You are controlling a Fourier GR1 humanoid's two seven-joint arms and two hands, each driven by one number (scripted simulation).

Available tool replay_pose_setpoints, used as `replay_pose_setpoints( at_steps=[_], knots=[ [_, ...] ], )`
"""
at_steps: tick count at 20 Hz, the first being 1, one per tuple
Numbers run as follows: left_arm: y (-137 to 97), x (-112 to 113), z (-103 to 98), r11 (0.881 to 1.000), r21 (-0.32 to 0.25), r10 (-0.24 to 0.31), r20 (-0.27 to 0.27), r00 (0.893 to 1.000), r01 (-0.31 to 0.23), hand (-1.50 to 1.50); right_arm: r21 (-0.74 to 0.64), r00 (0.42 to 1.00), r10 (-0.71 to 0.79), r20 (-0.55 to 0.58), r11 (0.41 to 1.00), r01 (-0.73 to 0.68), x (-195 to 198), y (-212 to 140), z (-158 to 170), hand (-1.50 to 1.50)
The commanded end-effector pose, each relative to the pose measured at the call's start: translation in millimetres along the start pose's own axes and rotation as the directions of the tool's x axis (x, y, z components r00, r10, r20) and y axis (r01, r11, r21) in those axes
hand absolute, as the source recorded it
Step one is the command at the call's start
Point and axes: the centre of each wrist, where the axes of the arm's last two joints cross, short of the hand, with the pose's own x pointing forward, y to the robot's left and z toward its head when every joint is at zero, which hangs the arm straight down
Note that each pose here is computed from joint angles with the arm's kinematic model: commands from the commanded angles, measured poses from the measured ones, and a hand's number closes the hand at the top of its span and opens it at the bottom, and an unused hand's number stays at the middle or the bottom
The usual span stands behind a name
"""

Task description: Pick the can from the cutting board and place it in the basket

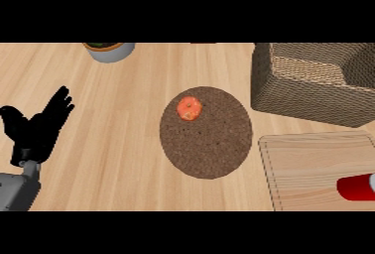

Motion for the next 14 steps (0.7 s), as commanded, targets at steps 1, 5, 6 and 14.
replay_pose_setpoints(
  at_steps=[1, 5, 6, 14],
  knots=[
    [8, -7, 3, 1.0, 0.001, 0.012, 0.001, 1.0, -0.012, 0.0, 0.019, 0.967, 0.169, -0.191, 0.986, -0.168, 16, -50, -1, -1.5],
    [5, -2, 0, 1.0, 0.012, 0.006, -0.001, 1.0, -0.006, 0.0, 0.205, 0.957, 0.196, -0.215, 0.967, -0.152, 42, -79, 1, -1.5],
    [1, 4, 1, 1.0, -0.002, 0.005, 0.008, 1.0, -0.005, 0.0, 0.262, 0.957, 0.189, -0.218, 0.956, -0.129, 31, -92, -3, -1.5],
    [16, 2, 1, 1.0, 0.011, 0.011, -0.007, 1.0, -0.011, 0.0, 0.361, 0.974, 0.035, -0.225, 0.931, 0.05, -7, -116, 21, -1.5]
  ],
)
